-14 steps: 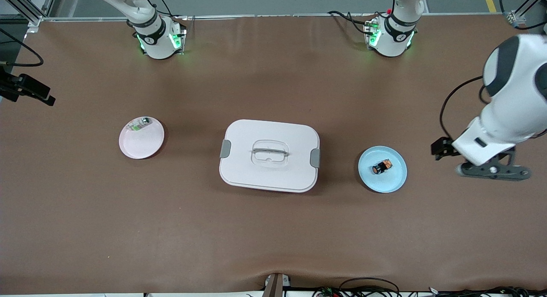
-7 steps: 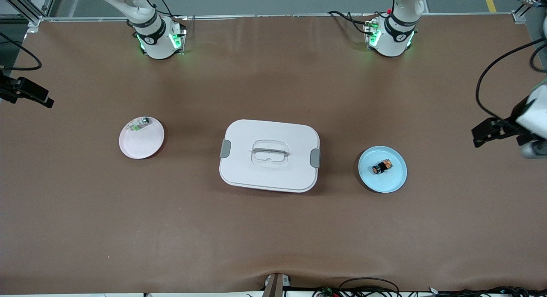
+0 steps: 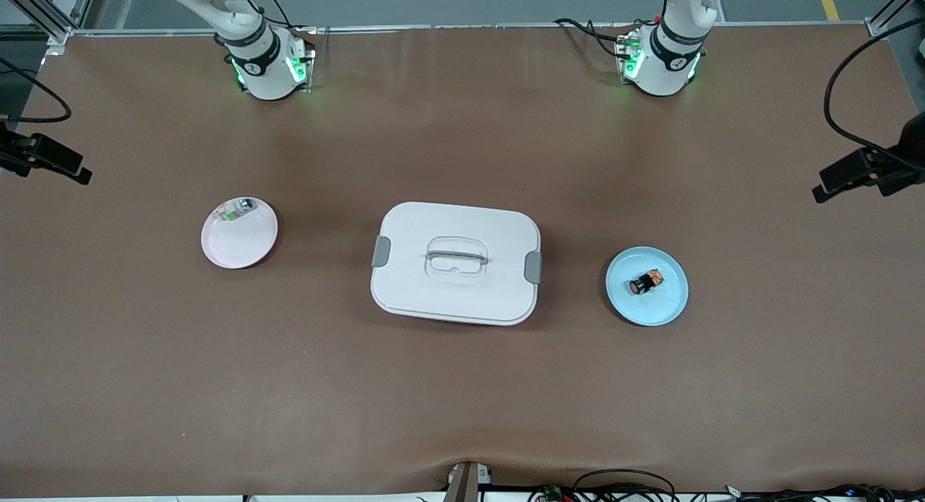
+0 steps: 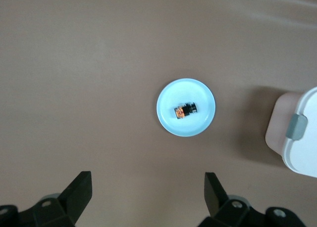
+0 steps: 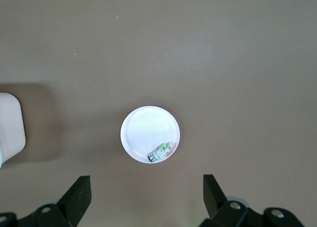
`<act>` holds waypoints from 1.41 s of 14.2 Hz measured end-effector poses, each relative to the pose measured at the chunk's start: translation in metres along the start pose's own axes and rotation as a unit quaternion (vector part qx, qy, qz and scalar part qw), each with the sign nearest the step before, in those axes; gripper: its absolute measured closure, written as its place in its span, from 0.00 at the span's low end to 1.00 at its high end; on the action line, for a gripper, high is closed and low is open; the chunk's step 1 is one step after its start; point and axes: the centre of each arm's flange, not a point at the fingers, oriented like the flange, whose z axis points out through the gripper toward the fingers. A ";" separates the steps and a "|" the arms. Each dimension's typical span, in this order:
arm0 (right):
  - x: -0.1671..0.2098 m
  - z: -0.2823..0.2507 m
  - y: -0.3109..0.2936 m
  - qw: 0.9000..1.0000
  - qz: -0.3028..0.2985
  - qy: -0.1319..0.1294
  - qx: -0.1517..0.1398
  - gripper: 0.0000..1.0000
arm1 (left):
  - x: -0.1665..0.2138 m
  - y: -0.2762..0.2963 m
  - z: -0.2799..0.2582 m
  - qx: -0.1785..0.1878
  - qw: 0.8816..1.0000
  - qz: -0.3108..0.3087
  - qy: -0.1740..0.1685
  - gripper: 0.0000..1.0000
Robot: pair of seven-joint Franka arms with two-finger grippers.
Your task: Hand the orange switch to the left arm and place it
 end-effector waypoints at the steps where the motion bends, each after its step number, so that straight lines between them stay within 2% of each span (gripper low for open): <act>1: 0.000 0.000 -0.003 1.000 -0.002 0.001 0.000 0.00 | -0.006 0.004 0.000 0.000 1.000 0.003 -0.003 0.00; 7: 0.004 -0.003 -0.011 1.000 -0.009 0.005 0.001 0.00 | -0.032 0.006 -0.001 -0.001 1.000 0.008 -0.010 0.00; 13: 0.005 -0.002 -0.016 1.000 -0.013 0.004 0.001 0.00 | -0.033 -0.004 -0.002 -0.002 1.000 0.001 -0.010 0.00; 16: 0.005 -0.002 -0.016 1.000 -0.013 0.004 0.001 0.00 | -0.039 -0.003 0.002 0.001 0.999 0.002 -0.034 0.00; 20: 0.005 -0.014 -0.013 1.000 -0.011 0.017 0.002 0.00 | -0.045 -0.004 -0.001 0.001 0.999 0.002 -0.035 0.00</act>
